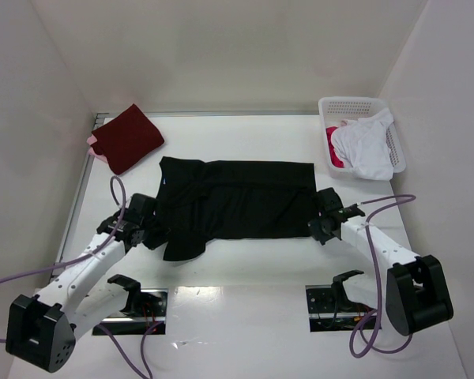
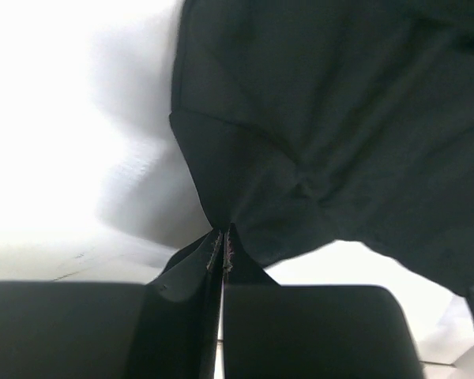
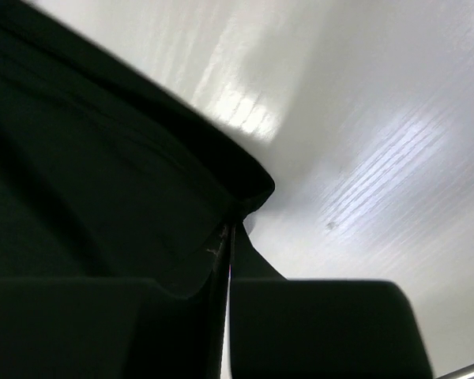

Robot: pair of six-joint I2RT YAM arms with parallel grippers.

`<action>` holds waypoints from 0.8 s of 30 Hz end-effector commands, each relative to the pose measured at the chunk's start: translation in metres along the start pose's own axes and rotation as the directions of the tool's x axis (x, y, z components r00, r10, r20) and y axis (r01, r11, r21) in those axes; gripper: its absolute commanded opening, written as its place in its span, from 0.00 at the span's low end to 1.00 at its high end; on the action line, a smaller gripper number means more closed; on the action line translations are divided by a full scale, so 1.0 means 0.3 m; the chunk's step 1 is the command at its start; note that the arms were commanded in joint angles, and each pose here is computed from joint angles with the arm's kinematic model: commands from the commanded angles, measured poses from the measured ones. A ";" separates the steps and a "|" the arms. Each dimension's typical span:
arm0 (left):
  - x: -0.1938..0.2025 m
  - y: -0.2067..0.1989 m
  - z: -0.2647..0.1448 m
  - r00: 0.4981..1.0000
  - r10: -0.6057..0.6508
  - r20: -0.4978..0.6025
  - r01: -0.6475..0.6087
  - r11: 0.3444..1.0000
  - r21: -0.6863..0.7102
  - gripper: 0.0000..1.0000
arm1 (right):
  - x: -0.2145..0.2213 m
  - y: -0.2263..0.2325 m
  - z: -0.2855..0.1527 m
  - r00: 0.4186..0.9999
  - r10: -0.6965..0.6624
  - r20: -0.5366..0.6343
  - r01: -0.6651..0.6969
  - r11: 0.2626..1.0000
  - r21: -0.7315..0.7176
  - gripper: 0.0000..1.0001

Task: Fold and stack the t-shirts
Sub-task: Grap the side of the flattened tshirt closest away from the robot with both arms, then fold the other side of the tshirt into a rectangle

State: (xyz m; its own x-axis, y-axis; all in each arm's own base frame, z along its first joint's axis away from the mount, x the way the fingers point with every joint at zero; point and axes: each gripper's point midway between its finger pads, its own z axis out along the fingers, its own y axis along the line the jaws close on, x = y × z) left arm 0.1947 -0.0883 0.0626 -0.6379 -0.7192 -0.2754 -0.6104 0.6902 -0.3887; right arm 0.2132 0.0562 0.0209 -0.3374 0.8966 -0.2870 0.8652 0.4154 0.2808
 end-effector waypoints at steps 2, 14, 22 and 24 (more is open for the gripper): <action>-0.128 -0.146 -0.107 0.993 0.010 0.120 -0.023 0.994 0.108 0.00 | -0.071 0.161 -0.096 0.997 0.049 0.064 -0.038 0.985 -0.168 0.00; -0.359 -0.318 -0.111 0.974 0.014 0.227 -0.049 0.987 0.150 0.00 | -0.268 0.482 -0.126 0.988 0.032 0.154 0.017 0.951 -0.309 0.00; -0.450 -0.429 0.017 0.976 0.034 0.215 -0.066 0.988 0.140 0.00 | -0.309 0.634 -0.047 0.988 0.007 0.153 0.044 0.943 -0.331 0.00; -0.472 -0.442 0.050 0.977 0.031 0.210 -0.058 0.990 0.128 0.00 | -0.306 0.648 -0.016 0.989 0.001 0.149 0.047 0.947 -0.319 0.00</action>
State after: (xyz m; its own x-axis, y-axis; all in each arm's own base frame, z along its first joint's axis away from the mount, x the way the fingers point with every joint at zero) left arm 0.3326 -0.0812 0.1325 -0.5637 -0.7063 -0.4281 -0.5406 0.7074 -0.4553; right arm 0.3719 0.0540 0.0881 -0.3021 0.8735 -0.3817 0.7383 0.4677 0.4860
